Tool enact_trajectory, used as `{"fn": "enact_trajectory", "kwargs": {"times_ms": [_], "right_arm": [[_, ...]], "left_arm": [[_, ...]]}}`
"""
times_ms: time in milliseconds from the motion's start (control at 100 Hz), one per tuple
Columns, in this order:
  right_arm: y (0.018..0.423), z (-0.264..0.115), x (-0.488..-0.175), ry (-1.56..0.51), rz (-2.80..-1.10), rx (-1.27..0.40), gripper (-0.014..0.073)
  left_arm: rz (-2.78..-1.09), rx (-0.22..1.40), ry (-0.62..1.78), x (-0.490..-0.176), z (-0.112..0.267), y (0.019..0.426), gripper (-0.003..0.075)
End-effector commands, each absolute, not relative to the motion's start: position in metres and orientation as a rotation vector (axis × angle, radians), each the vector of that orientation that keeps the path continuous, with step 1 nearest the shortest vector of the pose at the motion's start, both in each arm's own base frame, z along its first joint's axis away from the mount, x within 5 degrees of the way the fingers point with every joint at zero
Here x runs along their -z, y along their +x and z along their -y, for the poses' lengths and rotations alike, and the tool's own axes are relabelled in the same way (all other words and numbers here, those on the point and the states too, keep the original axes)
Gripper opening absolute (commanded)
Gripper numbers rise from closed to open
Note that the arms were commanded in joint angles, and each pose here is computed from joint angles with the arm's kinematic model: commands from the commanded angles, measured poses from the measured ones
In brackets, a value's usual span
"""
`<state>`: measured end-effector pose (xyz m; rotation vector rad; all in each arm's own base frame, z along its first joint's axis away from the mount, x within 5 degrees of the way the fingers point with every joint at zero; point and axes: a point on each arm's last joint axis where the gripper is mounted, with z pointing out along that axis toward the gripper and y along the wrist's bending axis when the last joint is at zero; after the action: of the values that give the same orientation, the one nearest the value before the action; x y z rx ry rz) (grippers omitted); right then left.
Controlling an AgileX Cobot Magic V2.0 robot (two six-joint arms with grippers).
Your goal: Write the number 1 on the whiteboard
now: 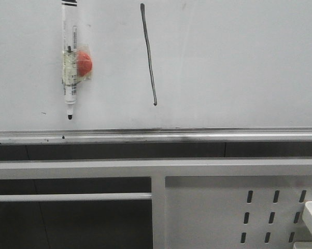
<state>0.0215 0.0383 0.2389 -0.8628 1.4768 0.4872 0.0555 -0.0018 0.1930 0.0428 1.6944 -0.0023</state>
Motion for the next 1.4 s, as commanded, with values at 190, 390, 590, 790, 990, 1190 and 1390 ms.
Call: {"fn": "enact_trajectory", "kwargs": {"times_ms": [190,390,590,790,990,1190,1390], "right_arm": [[0.021,-0.035,-0.253,-0.791,-1.402,-0.483,-0.0069],[0.021,-0.035,-0.253,-0.791,-1.402,-0.483,-0.0069],[0.021,-0.035,-0.253,-0.791,-1.402,-0.483,-0.0069],[0.021,-0.035,-0.253,-0.791,-1.402,-0.483,-0.0069],[0.021,-0.035,-0.253,-0.791,-1.402,-0.483,-0.0069],[0.025,-0.037,-0.239,-0.802,-1.428,-0.454,-0.0069],[0.044,-0.035,-0.197,-0.599,-1.483,-0.424,-0.0069]], "left_arm": [[-1.777,0.007,0.050,-0.176,0.002,0.054,-0.0020],[-1.777,0.020,0.041,-0.176,0.003,0.054,-0.0020],[-1.777,0.020,0.041,-0.176,0.003,0.054,-0.0020],[-1.777,0.020,0.041,-0.176,0.003,0.054,-0.0020],[-1.777,0.020,0.041,-0.176,0.003,0.054,-0.0020],[-1.777,0.020,0.041,-0.176,0.003,0.054,-0.0020],[-1.777,0.020,0.041,-0.176,0.003,0.054,-0.0020]]}}
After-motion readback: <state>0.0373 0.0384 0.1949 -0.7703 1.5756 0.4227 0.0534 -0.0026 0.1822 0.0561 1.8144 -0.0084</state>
